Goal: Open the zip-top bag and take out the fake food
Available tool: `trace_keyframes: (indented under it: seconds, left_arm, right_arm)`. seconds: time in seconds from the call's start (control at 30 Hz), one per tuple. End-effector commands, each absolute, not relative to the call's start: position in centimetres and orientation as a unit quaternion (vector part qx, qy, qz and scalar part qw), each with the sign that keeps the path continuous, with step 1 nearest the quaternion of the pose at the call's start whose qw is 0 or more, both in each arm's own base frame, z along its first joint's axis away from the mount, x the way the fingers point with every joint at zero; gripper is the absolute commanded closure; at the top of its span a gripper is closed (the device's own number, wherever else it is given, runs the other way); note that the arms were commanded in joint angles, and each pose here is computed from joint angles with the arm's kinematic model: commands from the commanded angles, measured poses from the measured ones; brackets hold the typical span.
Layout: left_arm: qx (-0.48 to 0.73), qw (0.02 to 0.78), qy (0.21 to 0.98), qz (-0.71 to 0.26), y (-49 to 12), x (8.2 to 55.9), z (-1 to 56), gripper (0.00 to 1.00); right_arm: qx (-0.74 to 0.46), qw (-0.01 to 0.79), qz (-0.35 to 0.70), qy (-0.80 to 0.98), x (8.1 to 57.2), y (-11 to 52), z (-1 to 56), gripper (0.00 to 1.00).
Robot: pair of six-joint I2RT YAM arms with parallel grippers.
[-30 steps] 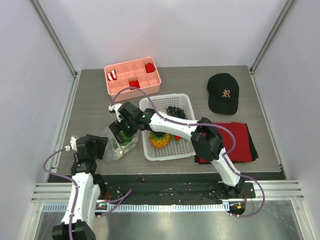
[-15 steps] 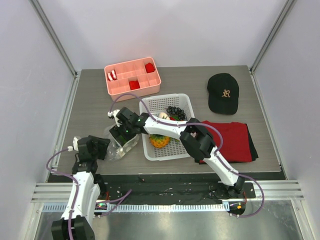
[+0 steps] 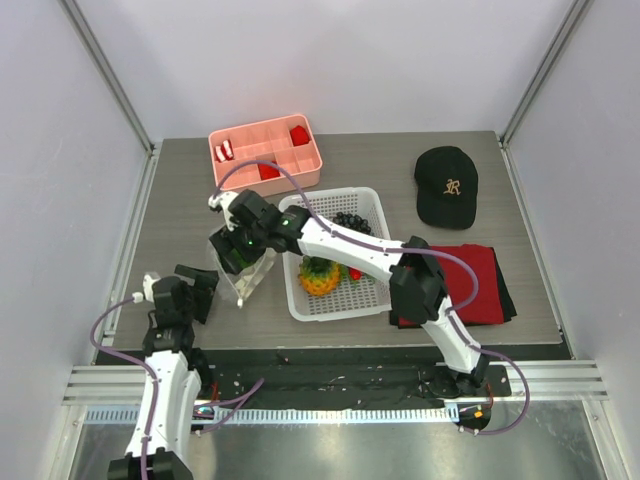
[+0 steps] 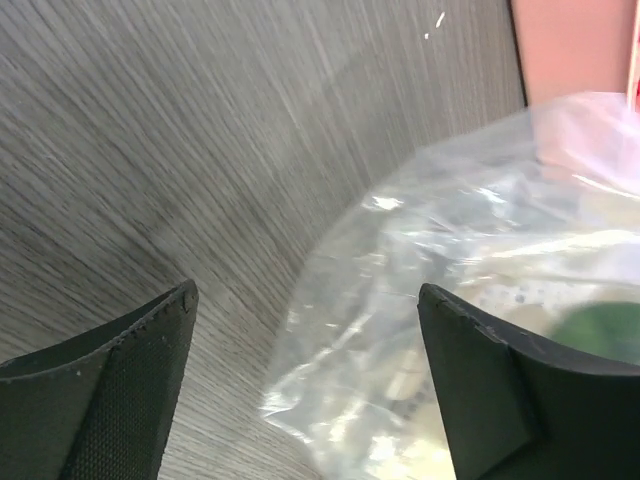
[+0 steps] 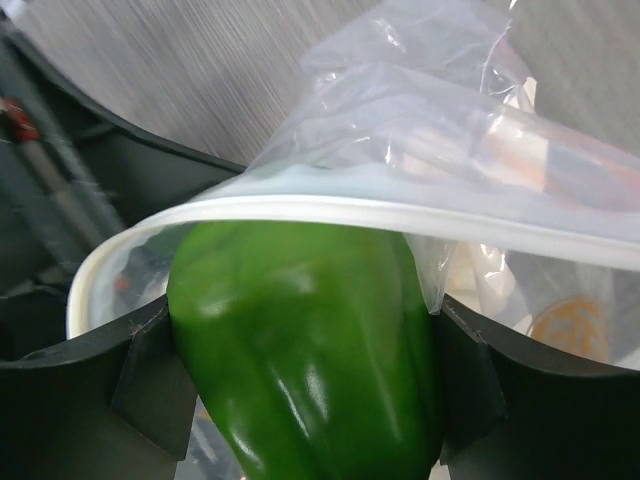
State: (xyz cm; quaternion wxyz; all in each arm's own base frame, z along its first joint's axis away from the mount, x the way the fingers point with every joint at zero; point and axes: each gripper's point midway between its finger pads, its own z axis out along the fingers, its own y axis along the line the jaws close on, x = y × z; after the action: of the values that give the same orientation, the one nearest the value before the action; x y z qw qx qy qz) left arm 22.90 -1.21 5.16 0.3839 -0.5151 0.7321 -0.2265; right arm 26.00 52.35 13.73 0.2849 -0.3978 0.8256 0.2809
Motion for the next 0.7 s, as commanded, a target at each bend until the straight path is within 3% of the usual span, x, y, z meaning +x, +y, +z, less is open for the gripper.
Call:
trace_keyframes:
  seconds: [0.0,0.13,0.27,0.67]
  left_arm:
    - [-0.500,0.408,0.726,-0.238,-1.1,23.6,7.9,0.09]
    - [-0.486,0.415,0.728,-0.246,-1.4,23.6,9.0,0.06]
    - [-0.462,0.428,0.727,-0.274,-2.3,23.9,10.4,0.00]
    - [-0.431,0.469,0.653,-0.410,-4.8,25.1,13.9,0.00]
  right_arm:
    - [-0.390,0.333,0.297,0.805,26.0,51.9,20.6,0.48]
    - [-0.386,0.322,0.324,0.801,25.0,51.8,22.1,0.39]
    - [-0.379,0.302,0.363,0.796,23.9,52.3,23.3,0.43]
    - [-0.320,0.239,0.477,0.783,23.4,52.2,24.9,0.50]
